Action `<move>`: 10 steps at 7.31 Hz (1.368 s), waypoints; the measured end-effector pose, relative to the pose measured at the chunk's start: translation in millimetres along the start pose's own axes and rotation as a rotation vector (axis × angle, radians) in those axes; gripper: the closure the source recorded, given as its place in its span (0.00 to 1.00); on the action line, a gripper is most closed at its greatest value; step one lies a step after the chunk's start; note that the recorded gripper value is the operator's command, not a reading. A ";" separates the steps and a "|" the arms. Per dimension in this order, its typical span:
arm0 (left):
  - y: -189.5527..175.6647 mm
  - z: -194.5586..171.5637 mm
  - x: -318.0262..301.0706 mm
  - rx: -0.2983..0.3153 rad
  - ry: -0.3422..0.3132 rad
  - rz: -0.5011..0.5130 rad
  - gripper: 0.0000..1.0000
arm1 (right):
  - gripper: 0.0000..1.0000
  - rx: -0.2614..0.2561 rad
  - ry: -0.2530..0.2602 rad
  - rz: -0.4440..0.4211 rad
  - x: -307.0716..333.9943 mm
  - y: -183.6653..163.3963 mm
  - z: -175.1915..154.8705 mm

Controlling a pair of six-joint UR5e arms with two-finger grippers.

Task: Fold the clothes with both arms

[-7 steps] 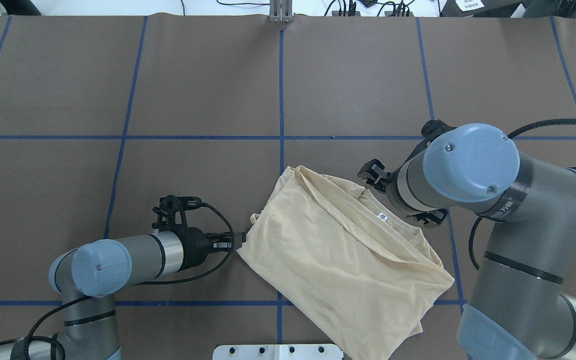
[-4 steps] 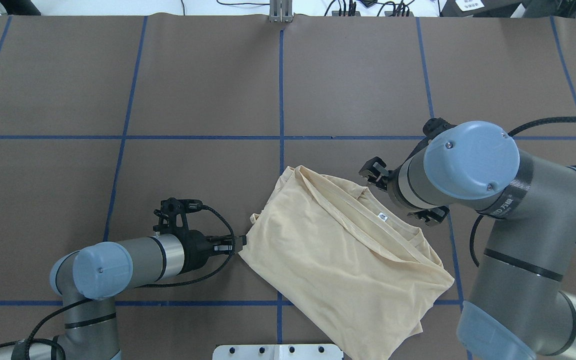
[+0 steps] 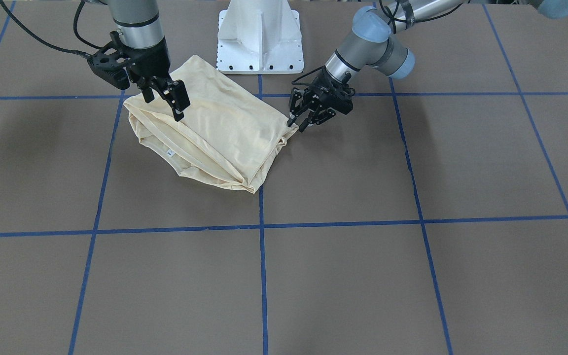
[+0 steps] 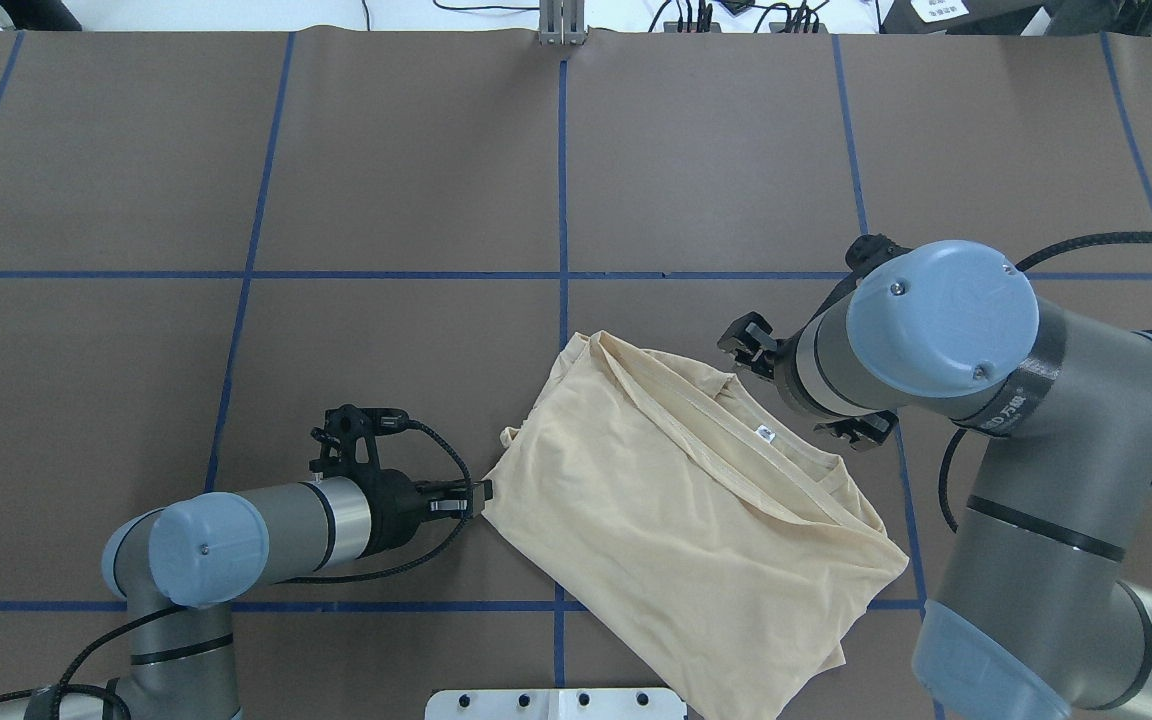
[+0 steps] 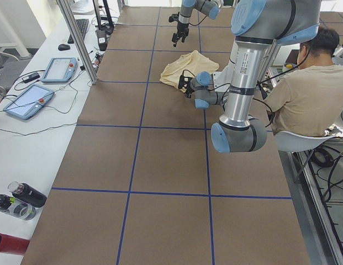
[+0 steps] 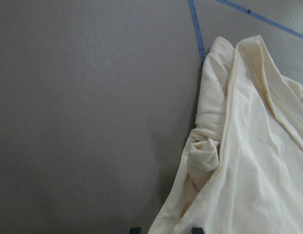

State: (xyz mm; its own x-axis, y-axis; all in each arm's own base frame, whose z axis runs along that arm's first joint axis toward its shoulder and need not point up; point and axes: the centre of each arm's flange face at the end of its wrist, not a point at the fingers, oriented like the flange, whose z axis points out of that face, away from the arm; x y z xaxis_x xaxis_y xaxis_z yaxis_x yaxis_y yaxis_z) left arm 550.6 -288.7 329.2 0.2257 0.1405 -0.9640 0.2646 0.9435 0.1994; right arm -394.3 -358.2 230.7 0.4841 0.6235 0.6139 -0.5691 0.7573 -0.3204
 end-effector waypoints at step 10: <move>-184.9 12.6 -34.2 0.155 -0.098 0.072 1.00 | 0.00 0.000 -0.002 0.004 -0.4 -0.9 -1.1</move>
State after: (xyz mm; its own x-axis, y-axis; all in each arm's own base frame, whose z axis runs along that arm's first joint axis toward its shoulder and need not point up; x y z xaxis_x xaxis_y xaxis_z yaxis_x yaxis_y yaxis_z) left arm 505.8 -471.7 327.5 0.3377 0.1693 -0.9259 0.3836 0.8735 0.2996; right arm -393.2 -358.9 230.0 0.4801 0.6264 0.6141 -0.5716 0.7544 -0.3228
